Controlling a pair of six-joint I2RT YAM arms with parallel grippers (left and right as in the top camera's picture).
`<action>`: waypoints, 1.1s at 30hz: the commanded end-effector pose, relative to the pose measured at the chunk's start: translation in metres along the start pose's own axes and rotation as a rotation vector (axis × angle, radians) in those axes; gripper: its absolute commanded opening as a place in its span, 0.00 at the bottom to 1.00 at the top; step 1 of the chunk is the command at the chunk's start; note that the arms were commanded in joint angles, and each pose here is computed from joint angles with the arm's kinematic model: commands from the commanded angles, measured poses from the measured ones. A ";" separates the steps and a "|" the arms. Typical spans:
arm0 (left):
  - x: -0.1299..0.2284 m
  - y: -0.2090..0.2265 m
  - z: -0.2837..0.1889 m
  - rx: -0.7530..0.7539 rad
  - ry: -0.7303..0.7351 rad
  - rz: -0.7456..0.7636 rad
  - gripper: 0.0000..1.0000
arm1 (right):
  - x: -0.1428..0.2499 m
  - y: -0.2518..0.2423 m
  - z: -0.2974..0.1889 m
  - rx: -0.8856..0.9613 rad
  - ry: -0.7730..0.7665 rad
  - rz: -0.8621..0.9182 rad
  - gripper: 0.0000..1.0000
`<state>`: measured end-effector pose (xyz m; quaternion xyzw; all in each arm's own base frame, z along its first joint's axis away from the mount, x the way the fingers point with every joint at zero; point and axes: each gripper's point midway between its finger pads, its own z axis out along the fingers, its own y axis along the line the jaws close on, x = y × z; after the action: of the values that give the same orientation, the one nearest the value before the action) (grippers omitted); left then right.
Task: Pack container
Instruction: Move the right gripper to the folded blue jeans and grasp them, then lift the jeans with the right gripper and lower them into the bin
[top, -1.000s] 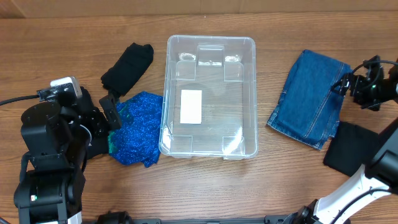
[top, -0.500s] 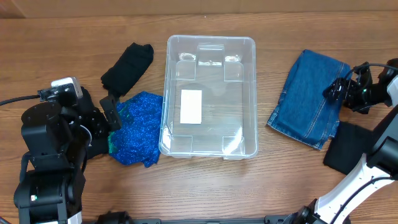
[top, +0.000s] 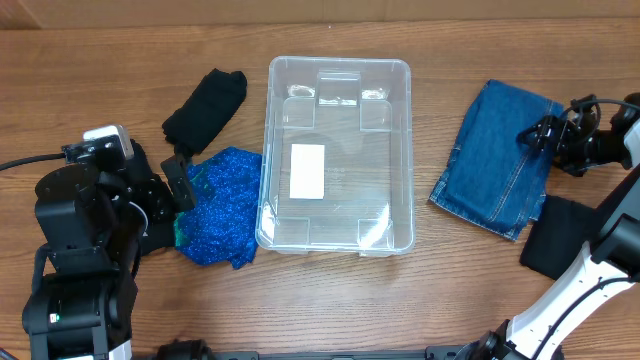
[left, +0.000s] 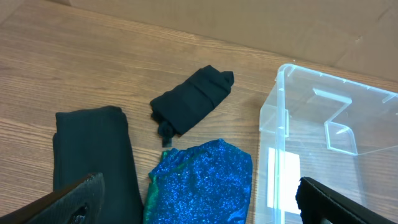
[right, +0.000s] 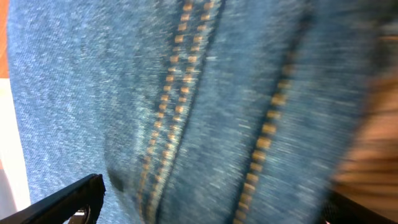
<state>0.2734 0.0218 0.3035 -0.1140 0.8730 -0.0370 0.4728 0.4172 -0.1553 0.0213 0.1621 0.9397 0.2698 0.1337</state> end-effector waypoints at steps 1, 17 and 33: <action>-0.009 -0.003 -0.007 0.004 -0.030 0.028 1.00 | 0.057 0.011 0.066 -0.041 0.238 0.059 1.00; -0.009 -0.004 -0.007 0.008 -0.030 0.025 1.00 | 0.081 0.024 0.096 -0.050 0.280 0.071 0.57; -0.009 -0.004 -0.007 0.008 -0.030 0.024 1.00 | 0.080 0.025 0.092 -0.057 0.284 0.084 0.09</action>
<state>0.2730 0.0218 0.3031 -0.1141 0.8735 -0.0370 0.4718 0.4259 -0.0763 0.0090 0.1368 0.9171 0.3582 0.1090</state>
